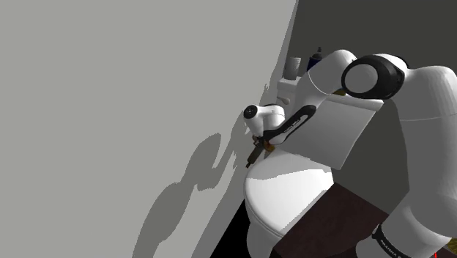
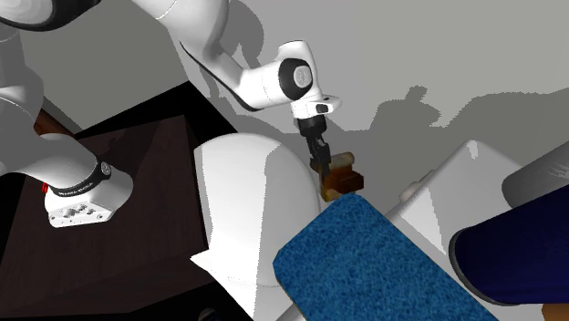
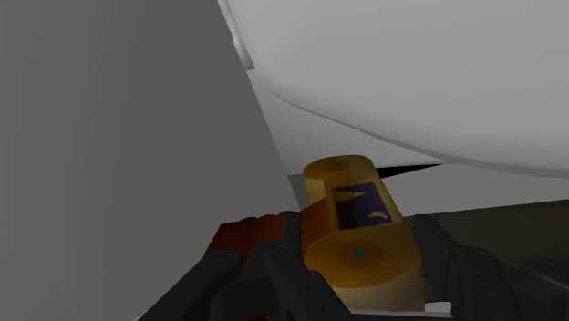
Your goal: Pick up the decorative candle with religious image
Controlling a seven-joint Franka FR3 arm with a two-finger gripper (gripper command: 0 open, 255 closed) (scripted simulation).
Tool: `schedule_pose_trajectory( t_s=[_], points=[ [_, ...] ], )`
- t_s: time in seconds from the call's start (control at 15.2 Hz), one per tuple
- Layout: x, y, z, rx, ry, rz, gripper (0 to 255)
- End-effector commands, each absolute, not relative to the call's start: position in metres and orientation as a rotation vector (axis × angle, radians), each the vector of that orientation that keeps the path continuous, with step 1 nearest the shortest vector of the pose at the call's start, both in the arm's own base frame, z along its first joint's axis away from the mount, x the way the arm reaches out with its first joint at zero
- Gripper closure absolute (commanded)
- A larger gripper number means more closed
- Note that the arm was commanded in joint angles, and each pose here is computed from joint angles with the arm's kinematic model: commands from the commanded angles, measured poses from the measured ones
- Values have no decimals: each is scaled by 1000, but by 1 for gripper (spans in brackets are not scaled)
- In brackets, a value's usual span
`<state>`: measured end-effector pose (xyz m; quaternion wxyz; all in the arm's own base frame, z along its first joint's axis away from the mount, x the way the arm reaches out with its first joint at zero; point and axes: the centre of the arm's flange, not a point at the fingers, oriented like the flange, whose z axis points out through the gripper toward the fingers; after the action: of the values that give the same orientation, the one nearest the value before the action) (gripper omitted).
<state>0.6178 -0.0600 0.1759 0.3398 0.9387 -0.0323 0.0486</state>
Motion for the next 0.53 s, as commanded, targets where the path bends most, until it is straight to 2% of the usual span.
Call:
schedule_pose_trajectory(
  t_s=[0.0,0.46],
  points=[
    [620,-59,190,2442,-86,137,255],
    [620,-59,227,2442,-86,137,255]
  ],
)
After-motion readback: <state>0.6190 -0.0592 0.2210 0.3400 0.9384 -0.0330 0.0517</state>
